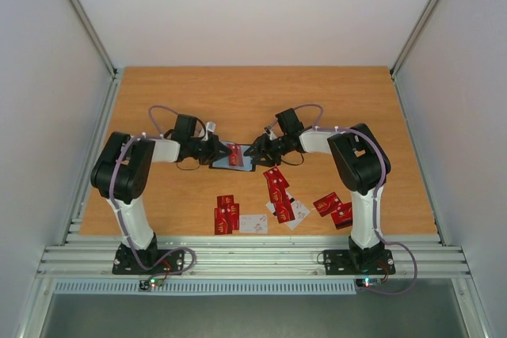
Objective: Put the credit cards into the card holder
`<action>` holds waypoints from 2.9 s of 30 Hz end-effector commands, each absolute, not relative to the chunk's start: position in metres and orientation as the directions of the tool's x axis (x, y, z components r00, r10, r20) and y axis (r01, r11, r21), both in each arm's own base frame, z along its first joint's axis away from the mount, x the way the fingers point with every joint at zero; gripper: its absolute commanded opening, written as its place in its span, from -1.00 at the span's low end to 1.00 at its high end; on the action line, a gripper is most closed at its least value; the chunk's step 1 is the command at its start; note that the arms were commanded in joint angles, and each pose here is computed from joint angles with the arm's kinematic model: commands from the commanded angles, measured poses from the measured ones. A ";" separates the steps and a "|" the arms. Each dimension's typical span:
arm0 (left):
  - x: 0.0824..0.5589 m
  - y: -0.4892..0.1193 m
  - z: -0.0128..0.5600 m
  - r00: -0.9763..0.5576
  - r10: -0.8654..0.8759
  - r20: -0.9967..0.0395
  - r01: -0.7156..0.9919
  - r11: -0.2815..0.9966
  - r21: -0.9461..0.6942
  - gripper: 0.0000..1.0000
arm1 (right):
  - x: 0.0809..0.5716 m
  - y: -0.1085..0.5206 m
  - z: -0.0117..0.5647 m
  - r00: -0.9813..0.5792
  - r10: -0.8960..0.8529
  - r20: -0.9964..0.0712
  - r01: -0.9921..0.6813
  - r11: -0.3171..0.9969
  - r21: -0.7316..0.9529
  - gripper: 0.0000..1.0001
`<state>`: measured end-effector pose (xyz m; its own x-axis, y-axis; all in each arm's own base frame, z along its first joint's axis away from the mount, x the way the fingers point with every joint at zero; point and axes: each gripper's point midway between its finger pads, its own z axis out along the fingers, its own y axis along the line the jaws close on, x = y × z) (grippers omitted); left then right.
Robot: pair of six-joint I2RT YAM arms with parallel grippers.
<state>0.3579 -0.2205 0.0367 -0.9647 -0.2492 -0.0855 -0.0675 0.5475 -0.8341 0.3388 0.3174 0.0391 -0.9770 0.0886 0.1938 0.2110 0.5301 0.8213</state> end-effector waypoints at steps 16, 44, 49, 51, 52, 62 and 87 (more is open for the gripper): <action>0.325 -0.228 0.024 -0.998 -0.061 -0.009 -0.029 0.597 -0.802 -1.00 | 0.340 0.316 0.039 -0.977 0.109 0.185 0.214 0.543 0.812 -0.09; 0.347 -0.248 0.011 -0.982 -0.182 0.049 -0.140 0.528 -0.838 -0.90 | 0.343 0.316 0.048 -0.978 0.126 0.166 0.208 0.534 0.820 -0.09; 0.338 -0.244 0.012 -0.989 -0.139 0.043 -0.116 0.580 -0.807 -0.80 | 0.349 0.317 0.052 -0.982 0.124 0.143 0.188 0.540 0.820 -0.09; 0.334 -0.242 0.013 -0.991 -0.125 0.046 -0.112 0.590 -0.799 -0.73 | 0.350 0.318 0.055 -0.982 0.125 0.139 0.185 0.538 0.822 -0.09; 0.332 -0.241 0.012 -0.992 -0.120 0.046 -0.109 0.603 -0.791 -0.70 | 0.350 0.318 0.057 -0.983 0.125 0.134 0.181 0.537 0.824 -0.09; 0.328 -0.233 0.027 -0.999 -0.037 -0.001 -0.025 0.684 -0.729 -0.31 | 0.354 0.316 0.060 -0.985 0.139 0.106 0.165 0.544 0.822 -0.09; 0.324 -0.212 0.030 -0.999 0.038 0.030 0.018 0.862 -0.506 0.72 | 0.349 0.322 0.057 -0.989 0.102 0.109 0.147 0.546 0.825 -0.09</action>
